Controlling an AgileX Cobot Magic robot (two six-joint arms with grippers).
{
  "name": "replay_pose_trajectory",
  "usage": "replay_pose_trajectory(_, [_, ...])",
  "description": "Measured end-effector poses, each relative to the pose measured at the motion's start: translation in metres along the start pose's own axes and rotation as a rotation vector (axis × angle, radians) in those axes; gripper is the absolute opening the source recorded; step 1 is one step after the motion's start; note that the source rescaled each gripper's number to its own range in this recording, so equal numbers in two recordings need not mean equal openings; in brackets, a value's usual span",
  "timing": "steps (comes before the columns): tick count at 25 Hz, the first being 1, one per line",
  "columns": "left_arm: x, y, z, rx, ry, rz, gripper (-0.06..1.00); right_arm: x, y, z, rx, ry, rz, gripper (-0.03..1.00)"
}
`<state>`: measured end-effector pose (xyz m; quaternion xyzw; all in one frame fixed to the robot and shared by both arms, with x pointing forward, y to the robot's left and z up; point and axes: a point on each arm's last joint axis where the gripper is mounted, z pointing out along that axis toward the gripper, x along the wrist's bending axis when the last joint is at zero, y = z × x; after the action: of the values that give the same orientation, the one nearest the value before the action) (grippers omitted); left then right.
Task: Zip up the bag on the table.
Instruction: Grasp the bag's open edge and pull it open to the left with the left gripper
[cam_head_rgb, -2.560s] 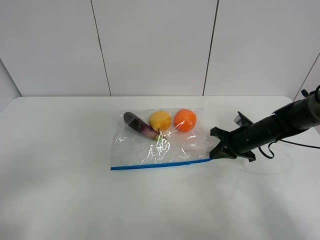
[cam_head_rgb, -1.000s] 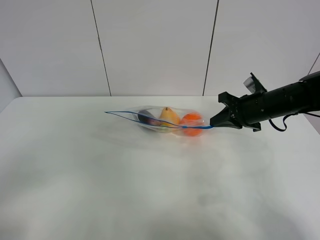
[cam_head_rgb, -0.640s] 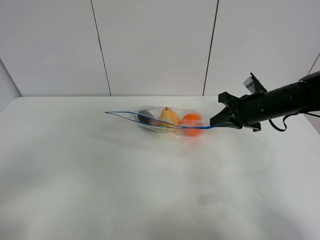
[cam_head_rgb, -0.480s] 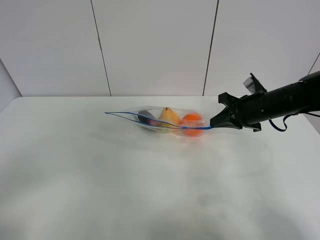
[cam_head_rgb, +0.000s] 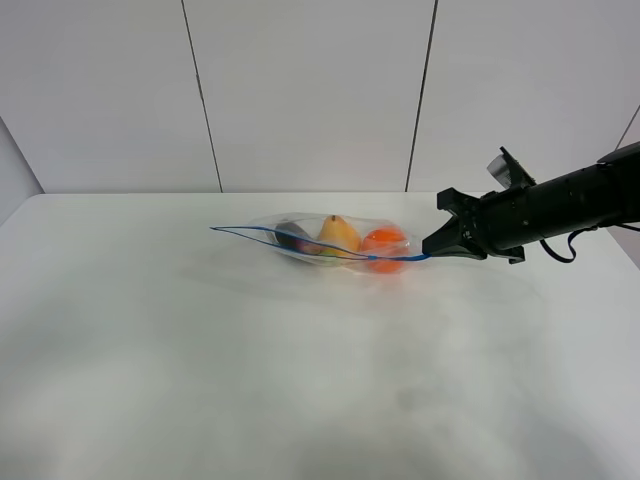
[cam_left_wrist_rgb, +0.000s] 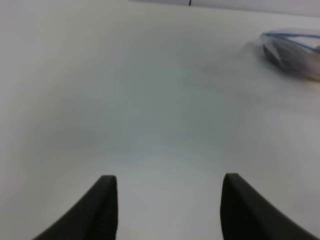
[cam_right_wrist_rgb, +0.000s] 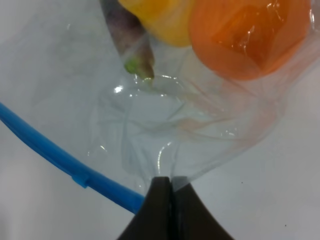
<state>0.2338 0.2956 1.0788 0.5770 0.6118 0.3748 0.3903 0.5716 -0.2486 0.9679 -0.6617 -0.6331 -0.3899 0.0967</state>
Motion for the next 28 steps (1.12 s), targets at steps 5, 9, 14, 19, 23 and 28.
replay_pose_trajectory(5, [-0.001, 0.036, -0.001, -0.079, 0.002, -0.001, 1.0, 0.0, 0.0, 0.0, -0.002, -0.003, -0.001, 0.0])
replay_pose_trajectory(9, [0.0, 0.068, 0.012, -0.104, 0.005, -0.003, 1.0, 0.0, 0.0, 0.0, -0.003, -0.004, -0.001, 0.0])
replay_pose_trajectory(14, [0.002, 0.103, 0.047, -0.051, 0.01, 0.004, 1.0, -0.001, 0.001, 0.0, -0.01, -0.011, -0.001, 0.0])
replay_pose_trajectory(19, [0.004, 0.126, 0.1, 0.011, 0.013, 0.017, 1.0, -0.001, 0.001, 0.0, -0.01, -0.012, -0.001, 0.0])
replay_pose_trajectory(23, [0.003, 0.13, 0.142, 0.062, -0.025, 0.029, 1.0, -0.001, 0.001, 0.0, -0.01, -0.012, -0.001, 0.0])
replay_pose_trajectory(28, [0.002, 0.123, 0.188, 0.14, -0.079, 0.098, 1.0, -0.001, 0.001, 0.0, -0.01, -0.012, -0.001, 0.0])
